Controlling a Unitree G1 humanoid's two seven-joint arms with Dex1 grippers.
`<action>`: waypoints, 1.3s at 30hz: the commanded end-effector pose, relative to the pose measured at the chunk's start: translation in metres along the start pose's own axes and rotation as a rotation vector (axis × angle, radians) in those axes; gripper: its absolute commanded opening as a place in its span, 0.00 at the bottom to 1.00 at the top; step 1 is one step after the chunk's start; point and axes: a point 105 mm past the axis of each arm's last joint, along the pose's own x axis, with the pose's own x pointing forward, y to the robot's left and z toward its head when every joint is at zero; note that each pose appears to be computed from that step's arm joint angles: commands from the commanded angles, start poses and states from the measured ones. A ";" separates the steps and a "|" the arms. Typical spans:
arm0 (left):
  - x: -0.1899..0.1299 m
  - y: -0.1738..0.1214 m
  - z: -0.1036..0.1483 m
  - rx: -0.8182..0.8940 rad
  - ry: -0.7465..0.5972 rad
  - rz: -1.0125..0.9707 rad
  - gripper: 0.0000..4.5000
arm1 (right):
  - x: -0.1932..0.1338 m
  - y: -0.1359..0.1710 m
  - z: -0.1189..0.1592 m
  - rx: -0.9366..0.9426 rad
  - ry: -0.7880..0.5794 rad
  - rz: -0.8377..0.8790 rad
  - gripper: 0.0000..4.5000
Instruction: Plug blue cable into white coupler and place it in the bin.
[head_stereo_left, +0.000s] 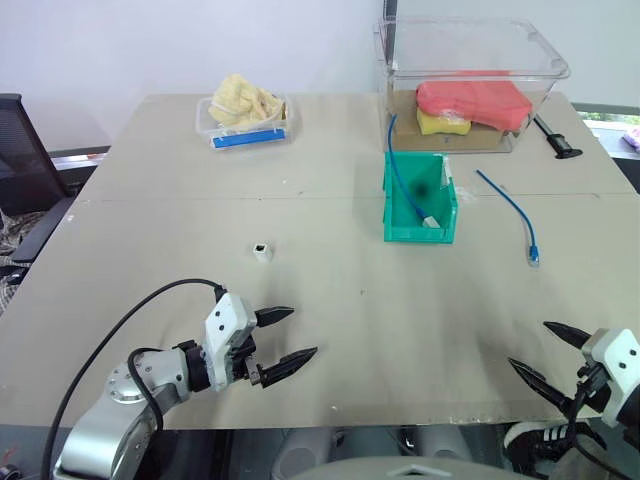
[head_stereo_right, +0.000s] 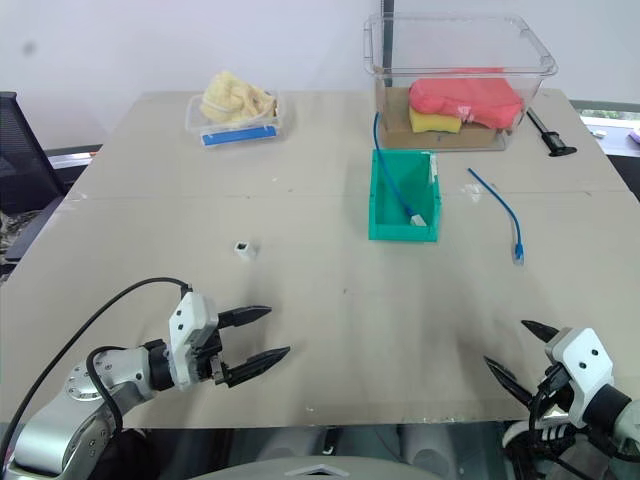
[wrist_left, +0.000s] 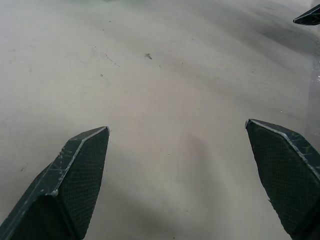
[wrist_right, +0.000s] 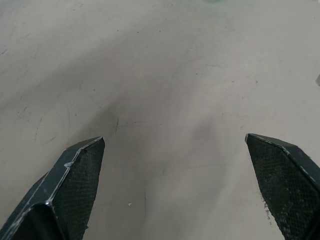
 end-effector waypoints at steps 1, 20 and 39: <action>0.003 -0.001 0.017 0.033 -0.047 -0.013 1.00 | -0.001 -0.010 0.019 -0.031 -0.062 -0.042 0.99; 0.033 -0.008 0.071 0.179 -0.196 -0.114 1.00 | 0.060 -0.129 0.091 0.130 0.176 -0.218 0.99; 0.029 -0.011 0.061 0.205 -0.208 -0.142 1.00 | 0.086 -0.148 0.100 -1.329 0.522 0.461 0.99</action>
